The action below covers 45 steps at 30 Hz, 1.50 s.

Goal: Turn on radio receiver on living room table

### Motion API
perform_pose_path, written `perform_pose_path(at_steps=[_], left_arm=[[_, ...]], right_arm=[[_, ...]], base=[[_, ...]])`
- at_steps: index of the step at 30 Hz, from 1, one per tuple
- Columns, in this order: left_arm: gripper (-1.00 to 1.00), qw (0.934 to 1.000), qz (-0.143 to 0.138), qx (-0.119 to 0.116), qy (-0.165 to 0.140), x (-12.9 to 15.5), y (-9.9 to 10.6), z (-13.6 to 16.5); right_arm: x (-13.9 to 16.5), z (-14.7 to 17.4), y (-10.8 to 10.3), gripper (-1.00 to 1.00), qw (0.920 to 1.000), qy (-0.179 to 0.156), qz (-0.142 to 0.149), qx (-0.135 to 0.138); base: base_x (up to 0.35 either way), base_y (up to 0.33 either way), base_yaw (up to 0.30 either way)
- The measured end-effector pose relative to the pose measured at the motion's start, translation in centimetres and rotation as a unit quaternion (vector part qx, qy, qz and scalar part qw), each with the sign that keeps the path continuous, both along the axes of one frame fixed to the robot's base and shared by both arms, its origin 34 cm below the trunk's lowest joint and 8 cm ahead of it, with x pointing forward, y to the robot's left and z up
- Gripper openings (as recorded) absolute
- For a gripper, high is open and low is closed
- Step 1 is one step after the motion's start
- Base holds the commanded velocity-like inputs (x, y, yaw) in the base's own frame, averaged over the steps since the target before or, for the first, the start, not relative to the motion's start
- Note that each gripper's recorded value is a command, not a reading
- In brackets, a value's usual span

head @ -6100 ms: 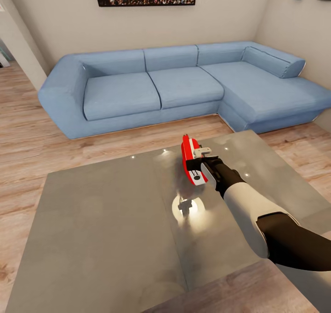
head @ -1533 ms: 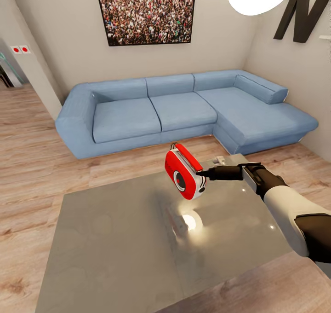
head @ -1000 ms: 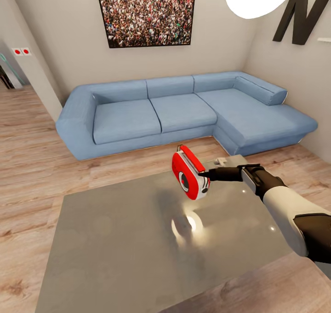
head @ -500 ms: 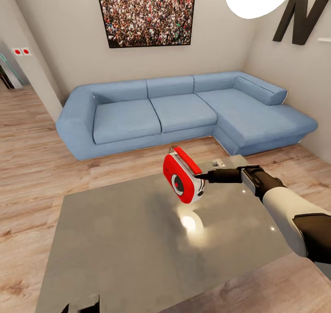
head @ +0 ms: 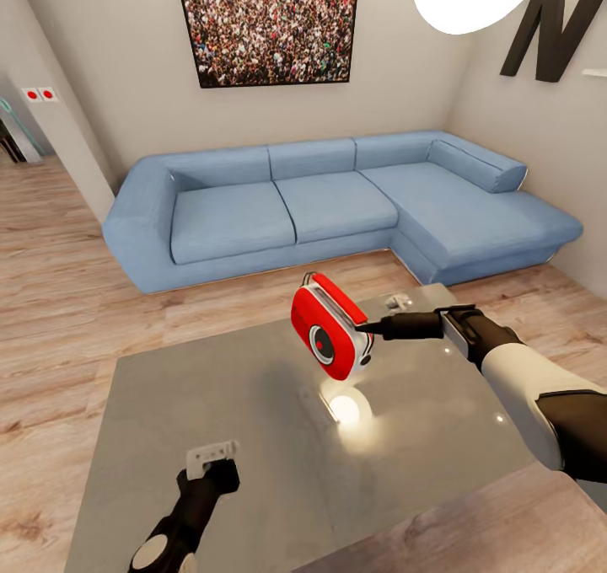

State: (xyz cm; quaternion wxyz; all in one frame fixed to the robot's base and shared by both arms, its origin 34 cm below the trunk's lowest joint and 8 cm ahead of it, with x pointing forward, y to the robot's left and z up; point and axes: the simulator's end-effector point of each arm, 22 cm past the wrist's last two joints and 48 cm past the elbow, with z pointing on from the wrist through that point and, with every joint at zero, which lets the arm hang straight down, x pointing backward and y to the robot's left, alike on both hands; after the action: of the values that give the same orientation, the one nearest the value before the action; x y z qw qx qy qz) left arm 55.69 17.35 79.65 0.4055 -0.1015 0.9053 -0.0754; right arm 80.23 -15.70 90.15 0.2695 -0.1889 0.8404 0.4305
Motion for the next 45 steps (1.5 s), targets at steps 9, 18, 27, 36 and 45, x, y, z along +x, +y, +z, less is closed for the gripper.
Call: perform_pose_path(at_steps=[9,18,27,36,45], left_arm=[[-1.0,0.9921,0.081,-0.089,-0.037,2.3,1.5,1.7],[-1.0,0.9905,-0.038,-0.099,-0.088,6.1,-8.1,6.1],[-1.0,0.9883,-0.055,-0.099,-0.102,7.0,-9.4,7.2],[-1.0,0.9752,-0.18,-0.095,-0.087,5.2,-14.7,7.5],[-1.0,0.9712,-0.197,-0.101,-0.089,5.1,-15.5,7.8]], right_arm=[[-0.1,-0.2,0.0,-1.0,1.0,0.003,-0.001,0.0],[-0.6,-0.9,-0.3,-1.0,0.9998,0.006,0.009,-0.018],[-0.6,-0.9,-0.3,-1.0,0.9997,0.007,0.011,-0.02],[-1.1,-1.4,-0.1,-1.0,0.9992,0.009,0.023,-0.03],[-1.3,-1.2,1.6,-1.0,0.9993,0.011,0.03,-0.02]], base=[[0.0,0.0,0.0],[0.0,0.0,0.0],[0.0,0.0,0.0],[0.0,0.0,0.0],[0.0,0.0,0.0]])
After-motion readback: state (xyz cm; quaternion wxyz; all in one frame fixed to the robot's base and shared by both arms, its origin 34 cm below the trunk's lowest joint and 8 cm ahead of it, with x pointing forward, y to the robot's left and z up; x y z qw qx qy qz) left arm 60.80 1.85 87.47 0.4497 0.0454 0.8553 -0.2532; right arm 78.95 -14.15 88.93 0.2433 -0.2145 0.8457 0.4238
